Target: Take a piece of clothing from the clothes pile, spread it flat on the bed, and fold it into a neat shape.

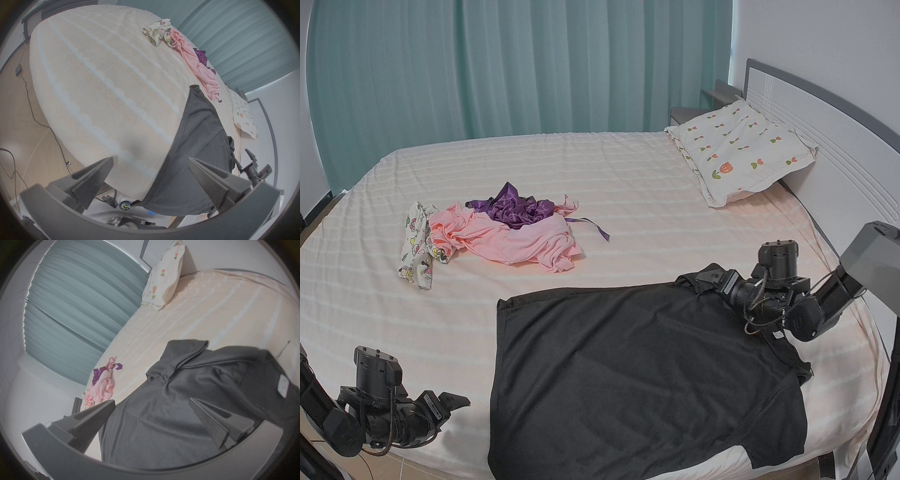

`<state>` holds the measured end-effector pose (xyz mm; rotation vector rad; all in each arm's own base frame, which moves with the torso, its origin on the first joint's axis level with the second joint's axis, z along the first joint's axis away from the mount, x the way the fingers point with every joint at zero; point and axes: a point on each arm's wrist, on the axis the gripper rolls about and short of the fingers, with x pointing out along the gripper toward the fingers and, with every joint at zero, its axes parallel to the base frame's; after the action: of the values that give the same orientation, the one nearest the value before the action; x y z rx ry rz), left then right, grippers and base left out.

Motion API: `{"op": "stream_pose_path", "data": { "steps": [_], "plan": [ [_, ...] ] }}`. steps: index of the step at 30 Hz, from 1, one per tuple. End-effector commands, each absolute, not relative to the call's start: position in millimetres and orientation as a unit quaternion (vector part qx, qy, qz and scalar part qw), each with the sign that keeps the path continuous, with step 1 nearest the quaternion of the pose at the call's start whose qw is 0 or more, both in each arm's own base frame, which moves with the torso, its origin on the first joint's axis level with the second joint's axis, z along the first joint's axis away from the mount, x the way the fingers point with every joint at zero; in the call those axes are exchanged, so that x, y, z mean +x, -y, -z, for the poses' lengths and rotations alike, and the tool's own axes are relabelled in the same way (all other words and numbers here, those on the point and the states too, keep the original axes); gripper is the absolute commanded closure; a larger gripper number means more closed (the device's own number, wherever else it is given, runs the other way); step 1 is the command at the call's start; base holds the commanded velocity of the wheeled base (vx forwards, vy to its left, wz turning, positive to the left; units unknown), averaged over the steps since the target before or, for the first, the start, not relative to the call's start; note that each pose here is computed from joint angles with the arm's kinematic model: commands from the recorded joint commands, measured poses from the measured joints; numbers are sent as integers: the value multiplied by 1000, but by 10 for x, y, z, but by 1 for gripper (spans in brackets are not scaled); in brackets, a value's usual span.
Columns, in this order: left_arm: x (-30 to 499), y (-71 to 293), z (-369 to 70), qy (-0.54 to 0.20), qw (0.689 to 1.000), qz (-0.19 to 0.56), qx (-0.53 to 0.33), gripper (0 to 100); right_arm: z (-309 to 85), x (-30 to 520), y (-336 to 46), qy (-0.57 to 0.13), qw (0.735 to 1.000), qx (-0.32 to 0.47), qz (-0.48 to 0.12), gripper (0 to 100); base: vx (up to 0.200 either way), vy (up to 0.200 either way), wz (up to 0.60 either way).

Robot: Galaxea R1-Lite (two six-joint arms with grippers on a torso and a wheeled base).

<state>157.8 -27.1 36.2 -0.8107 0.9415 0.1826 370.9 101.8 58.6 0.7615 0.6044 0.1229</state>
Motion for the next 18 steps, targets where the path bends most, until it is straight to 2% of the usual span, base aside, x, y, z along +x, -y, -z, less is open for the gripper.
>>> {"op": "stream_pose_path", "data": {
  "steps": [1,10,18],
  "plan": [
    [1589,281,-376,-435,804,-78,-397,0,-260,3991,-1288,-327,874,355,-53,0,0,0,0],
    [1585,280,-380,-434,805,-78,-397,0,-128,4289,-1364,-309,881,357,-33,0,0,0,0],
    [1575,293,-376,-437,805,-76,-395,0,-239,4536,-1342,-266,889,372,-40,0,0,0,0]
  ]
}}
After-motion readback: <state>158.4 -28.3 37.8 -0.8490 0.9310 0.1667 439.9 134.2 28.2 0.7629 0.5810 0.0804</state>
